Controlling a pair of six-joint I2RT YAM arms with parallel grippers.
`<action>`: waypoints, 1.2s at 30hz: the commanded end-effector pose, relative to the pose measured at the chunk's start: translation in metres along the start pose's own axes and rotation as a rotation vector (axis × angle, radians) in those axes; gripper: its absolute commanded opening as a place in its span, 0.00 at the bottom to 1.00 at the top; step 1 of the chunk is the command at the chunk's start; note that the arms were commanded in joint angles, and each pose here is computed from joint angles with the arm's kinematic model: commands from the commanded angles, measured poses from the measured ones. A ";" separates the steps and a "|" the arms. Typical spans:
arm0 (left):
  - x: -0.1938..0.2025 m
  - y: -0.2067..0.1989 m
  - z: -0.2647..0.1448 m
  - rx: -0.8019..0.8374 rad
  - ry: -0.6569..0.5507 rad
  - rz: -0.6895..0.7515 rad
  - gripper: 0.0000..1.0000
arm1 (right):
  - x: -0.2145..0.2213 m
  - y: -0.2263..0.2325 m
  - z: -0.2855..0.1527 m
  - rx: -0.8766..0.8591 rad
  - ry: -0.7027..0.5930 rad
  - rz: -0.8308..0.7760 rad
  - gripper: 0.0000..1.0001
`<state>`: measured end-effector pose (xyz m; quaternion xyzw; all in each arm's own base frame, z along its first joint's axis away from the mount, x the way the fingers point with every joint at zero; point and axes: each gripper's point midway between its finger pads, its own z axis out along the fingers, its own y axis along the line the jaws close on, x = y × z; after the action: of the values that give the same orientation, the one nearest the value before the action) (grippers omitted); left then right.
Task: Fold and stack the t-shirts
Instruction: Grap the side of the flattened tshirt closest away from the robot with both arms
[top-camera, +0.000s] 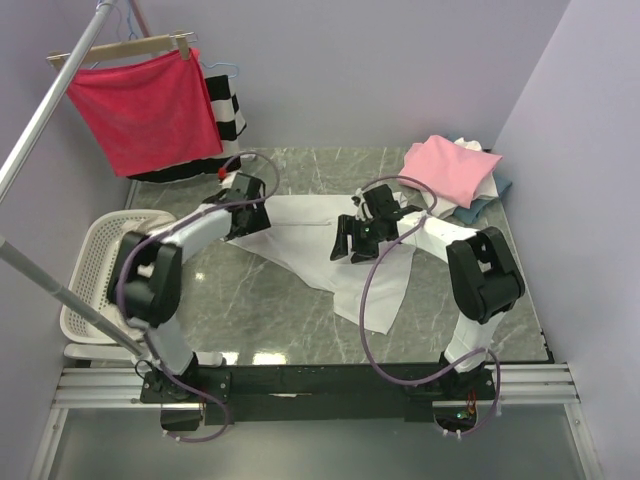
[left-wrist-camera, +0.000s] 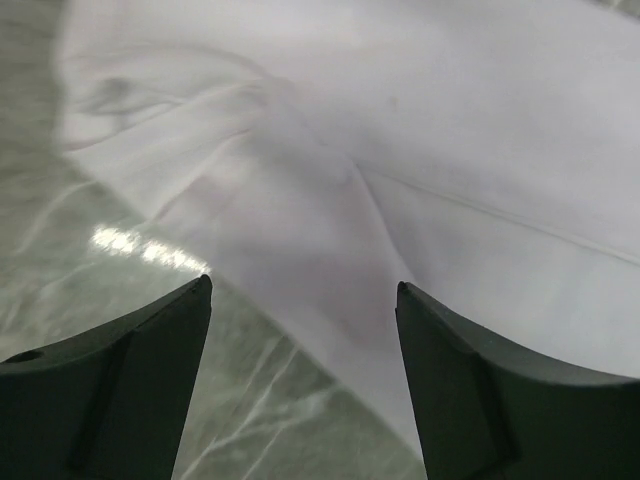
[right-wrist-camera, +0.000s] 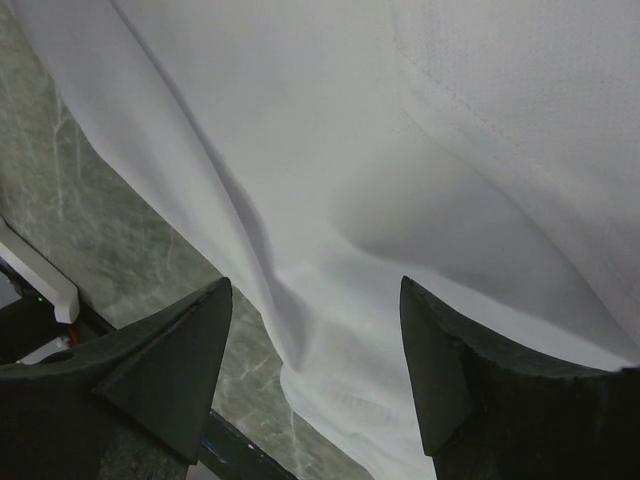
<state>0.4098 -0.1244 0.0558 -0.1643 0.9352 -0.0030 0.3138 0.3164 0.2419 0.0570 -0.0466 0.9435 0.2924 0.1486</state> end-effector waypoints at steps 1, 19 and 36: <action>-0.030 0.019 -0.055 0.004 -0.168 -0.100 0.80 | -0.005 0.004 0.008 -0.035 0.011 -0.022 0.74; -0.025 0.050 -0.043 -0.018 -0.311 -0.276 0.66 | -0.004 0.008 0.003 -0.040 0.011 -0.041 0.74; -0.025 0.050 -0.005 -0.039 -0.276 -0.284 0.57 | -0.004 0.005 0.001 -0.021 0.012 -0.036 0.74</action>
<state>0.3868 -0.0643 0.0533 -0.2887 0.8672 0.0160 0.4053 0.3093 0.2433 0.0382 -0.0522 0.9473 0.2936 0.1167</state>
